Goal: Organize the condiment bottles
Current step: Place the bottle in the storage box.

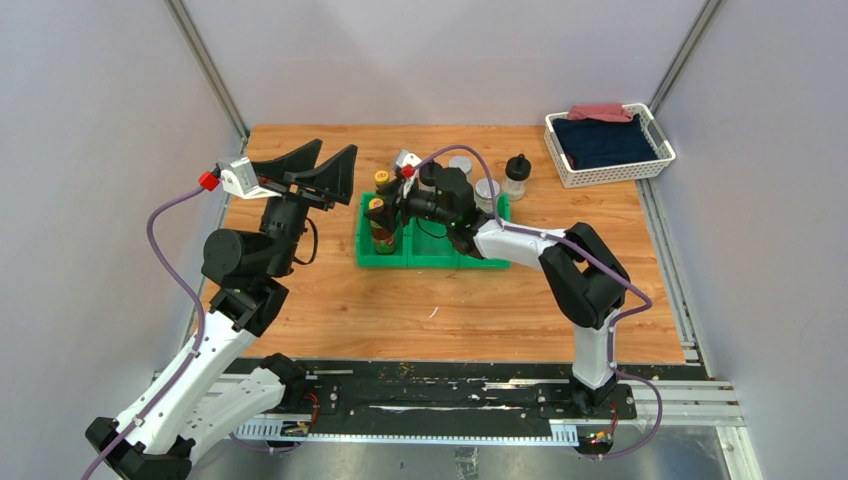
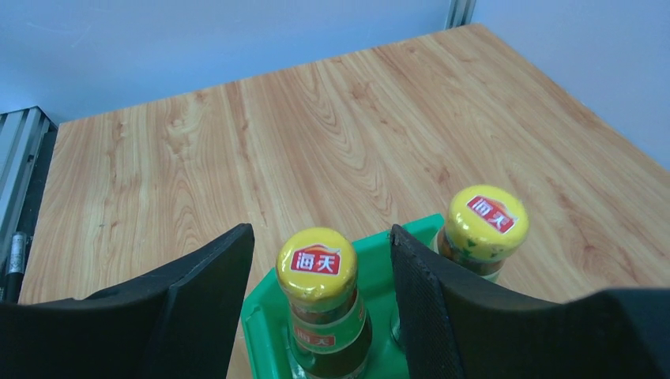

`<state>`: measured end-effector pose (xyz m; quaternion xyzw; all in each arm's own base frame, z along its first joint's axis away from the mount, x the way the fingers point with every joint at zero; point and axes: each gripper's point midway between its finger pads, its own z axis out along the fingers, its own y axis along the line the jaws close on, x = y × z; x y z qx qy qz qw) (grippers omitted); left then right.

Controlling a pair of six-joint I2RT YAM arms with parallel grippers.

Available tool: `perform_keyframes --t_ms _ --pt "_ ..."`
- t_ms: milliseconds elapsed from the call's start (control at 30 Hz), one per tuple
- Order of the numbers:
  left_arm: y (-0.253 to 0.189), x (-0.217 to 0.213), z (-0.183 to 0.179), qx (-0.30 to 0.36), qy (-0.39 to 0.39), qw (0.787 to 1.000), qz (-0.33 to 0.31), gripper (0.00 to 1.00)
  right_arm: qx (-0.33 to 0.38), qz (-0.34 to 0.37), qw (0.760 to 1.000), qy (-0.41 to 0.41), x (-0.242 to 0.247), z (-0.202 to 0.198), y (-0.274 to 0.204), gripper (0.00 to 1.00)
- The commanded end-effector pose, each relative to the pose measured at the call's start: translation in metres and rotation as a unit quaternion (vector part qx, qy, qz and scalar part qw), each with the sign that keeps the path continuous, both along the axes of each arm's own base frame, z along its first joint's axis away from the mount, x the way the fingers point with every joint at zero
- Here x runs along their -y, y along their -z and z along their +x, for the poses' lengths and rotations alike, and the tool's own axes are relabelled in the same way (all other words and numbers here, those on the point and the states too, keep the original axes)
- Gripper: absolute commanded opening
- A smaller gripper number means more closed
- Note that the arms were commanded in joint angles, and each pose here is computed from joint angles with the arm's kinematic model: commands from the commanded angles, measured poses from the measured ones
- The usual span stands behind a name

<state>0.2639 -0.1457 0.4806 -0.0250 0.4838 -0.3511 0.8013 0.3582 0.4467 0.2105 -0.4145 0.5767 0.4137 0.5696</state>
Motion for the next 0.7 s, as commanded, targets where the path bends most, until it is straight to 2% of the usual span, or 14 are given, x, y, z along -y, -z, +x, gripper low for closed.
perform_keyframes --t_ms 0,300,667 --pt "-0.013 -0.003 -0.005 0.018 0.001 1.0 -0.007 0.88 0.054 0.031 0.998 -0.016 -0.006 -0.009 -0.057 0.68" --pt "-0.03 -0.003 -0.008 0.032 0.002 0.999 -0.01 0.88 0.097 0.038 0.995 -0.003 0.008 -0.017 -0.102 0.68" --pt "-0.043 0.023 0.01 0.032 0.034 0.999 0.008 0.88 0.114 -0.005 0.991 0.075 0.053 -0.021 -0.107 0.7"
